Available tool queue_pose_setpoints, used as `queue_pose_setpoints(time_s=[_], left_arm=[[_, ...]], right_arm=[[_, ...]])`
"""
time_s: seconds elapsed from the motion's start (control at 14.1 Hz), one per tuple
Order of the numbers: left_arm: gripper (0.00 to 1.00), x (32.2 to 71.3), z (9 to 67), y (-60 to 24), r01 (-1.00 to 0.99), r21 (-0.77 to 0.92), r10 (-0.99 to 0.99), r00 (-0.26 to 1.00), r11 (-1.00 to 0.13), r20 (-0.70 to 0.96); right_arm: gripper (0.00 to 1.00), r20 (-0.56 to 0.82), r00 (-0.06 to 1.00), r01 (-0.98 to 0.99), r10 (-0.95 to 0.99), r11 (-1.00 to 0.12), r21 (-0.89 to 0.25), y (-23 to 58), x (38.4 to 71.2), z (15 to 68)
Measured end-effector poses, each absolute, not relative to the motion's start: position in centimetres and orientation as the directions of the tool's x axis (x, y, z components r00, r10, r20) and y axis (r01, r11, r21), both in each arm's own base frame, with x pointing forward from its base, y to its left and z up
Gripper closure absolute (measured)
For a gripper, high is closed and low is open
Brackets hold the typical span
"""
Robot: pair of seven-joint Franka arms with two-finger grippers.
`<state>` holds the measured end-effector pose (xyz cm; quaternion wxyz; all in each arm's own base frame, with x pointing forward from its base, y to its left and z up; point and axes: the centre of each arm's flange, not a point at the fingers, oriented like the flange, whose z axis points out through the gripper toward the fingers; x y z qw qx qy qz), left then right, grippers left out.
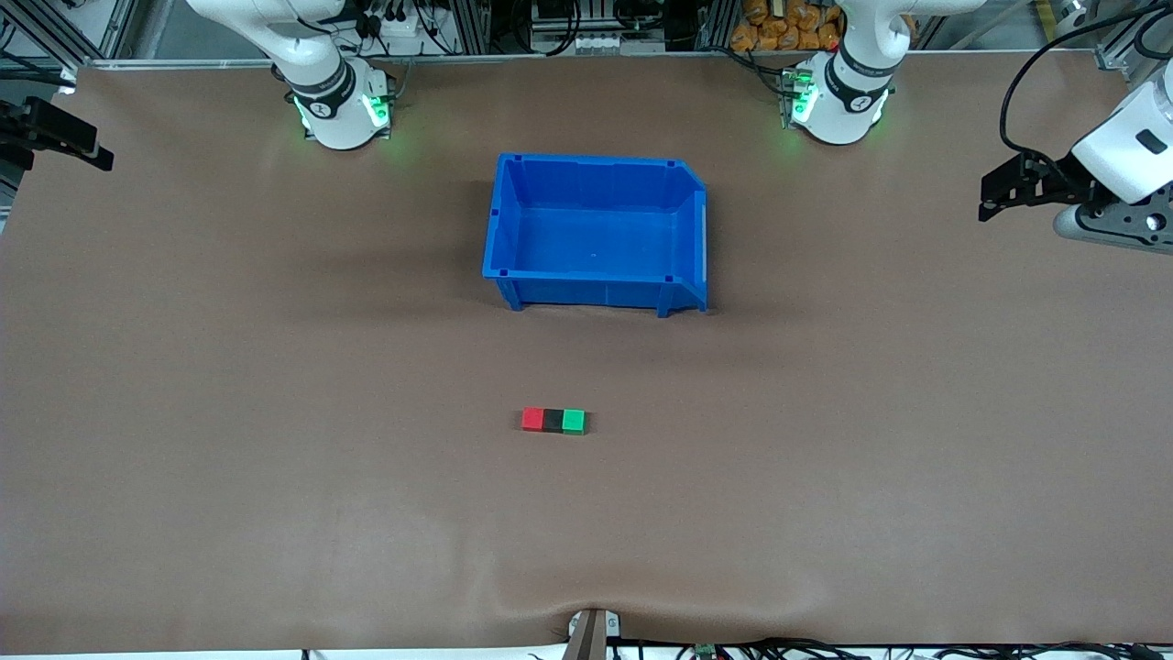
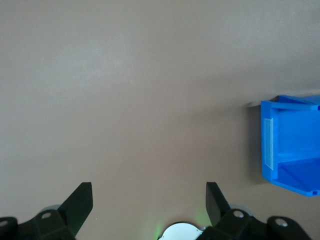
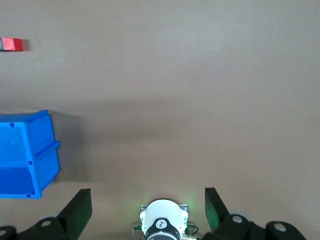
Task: Attach green and red cubes to black cube
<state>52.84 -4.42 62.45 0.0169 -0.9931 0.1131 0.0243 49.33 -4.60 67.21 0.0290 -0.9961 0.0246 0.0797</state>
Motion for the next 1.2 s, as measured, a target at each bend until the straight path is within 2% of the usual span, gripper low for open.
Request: queue_pose_setpoints(time_s=[1.2], left_arm=[[0.00, 52.18, 63.30, -4.16, -0.177, -0.031, -0.176, 0.983, -0.984, -0.045]], right_arm=[[0.00, -0.156, 0.987, -0.048, -0.039, -0.997, -0.053, -4.29, 49.75, 67.36]])
